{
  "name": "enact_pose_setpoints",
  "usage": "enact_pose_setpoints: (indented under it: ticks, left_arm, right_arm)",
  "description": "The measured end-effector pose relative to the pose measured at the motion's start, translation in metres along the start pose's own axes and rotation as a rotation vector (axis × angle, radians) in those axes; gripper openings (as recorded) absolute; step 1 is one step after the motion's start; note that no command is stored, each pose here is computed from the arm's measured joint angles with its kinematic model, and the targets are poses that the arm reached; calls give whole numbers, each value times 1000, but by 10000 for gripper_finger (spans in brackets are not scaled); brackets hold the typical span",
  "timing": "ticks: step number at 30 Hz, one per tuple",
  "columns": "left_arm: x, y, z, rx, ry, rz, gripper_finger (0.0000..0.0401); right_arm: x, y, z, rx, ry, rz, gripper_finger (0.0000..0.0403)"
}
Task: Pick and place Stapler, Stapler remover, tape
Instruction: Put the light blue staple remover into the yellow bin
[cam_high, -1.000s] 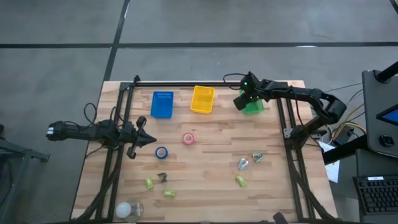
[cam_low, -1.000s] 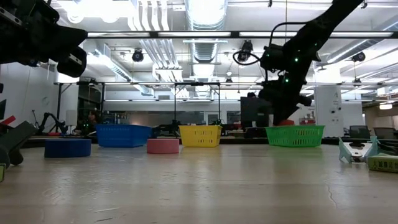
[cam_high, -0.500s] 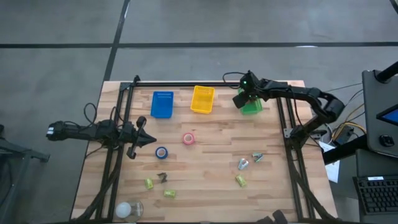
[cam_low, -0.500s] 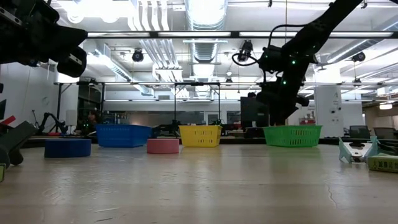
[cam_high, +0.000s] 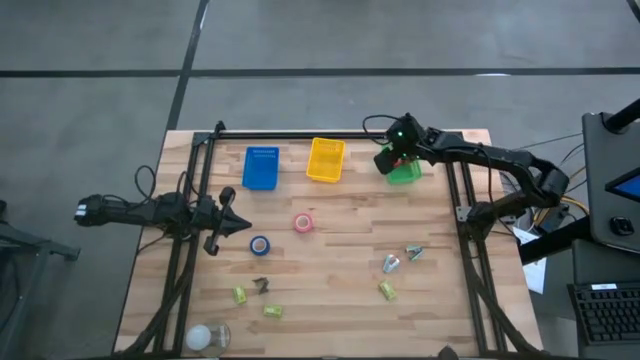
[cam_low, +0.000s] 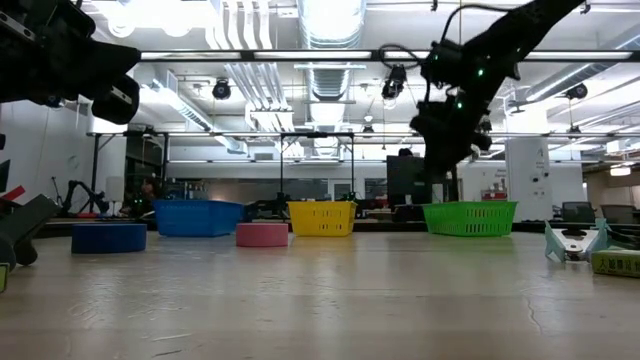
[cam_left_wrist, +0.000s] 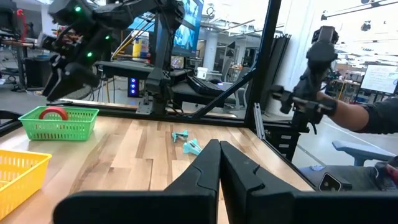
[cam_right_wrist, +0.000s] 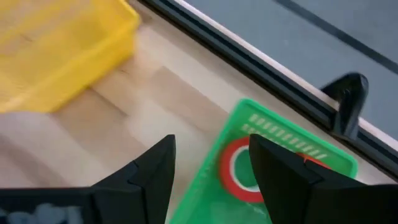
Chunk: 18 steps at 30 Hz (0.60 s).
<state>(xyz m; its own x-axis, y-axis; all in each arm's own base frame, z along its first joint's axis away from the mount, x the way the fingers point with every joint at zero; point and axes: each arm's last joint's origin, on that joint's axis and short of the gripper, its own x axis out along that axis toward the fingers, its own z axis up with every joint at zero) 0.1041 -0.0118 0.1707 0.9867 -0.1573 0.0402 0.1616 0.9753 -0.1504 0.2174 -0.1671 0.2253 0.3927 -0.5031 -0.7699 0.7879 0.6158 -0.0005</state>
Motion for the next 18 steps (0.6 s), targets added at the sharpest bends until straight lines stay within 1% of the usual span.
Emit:
enact_pose_setpoints:
  ticks: [2,7,13,16,18]
  left_arm:
    - [0,0,0,0,0,0,10]
    - [0,0,0,0,0,0,10]
    - [0,0,0,0,0,0,10]
    - [0,0,0,0,-1,0,10]
    - [0,0,0,0,0,0,10]
  right_arm:
    - [-8,9,0,-20,-24,39,199]
    - [-17,41,-7,-99,-30,210,199]
    - [-25,72,-15,-169,-54,298,194]
    - [-29,86,-18,-182,-76,345,191]
    - [-32,96,-21,-230,-101,385,190]
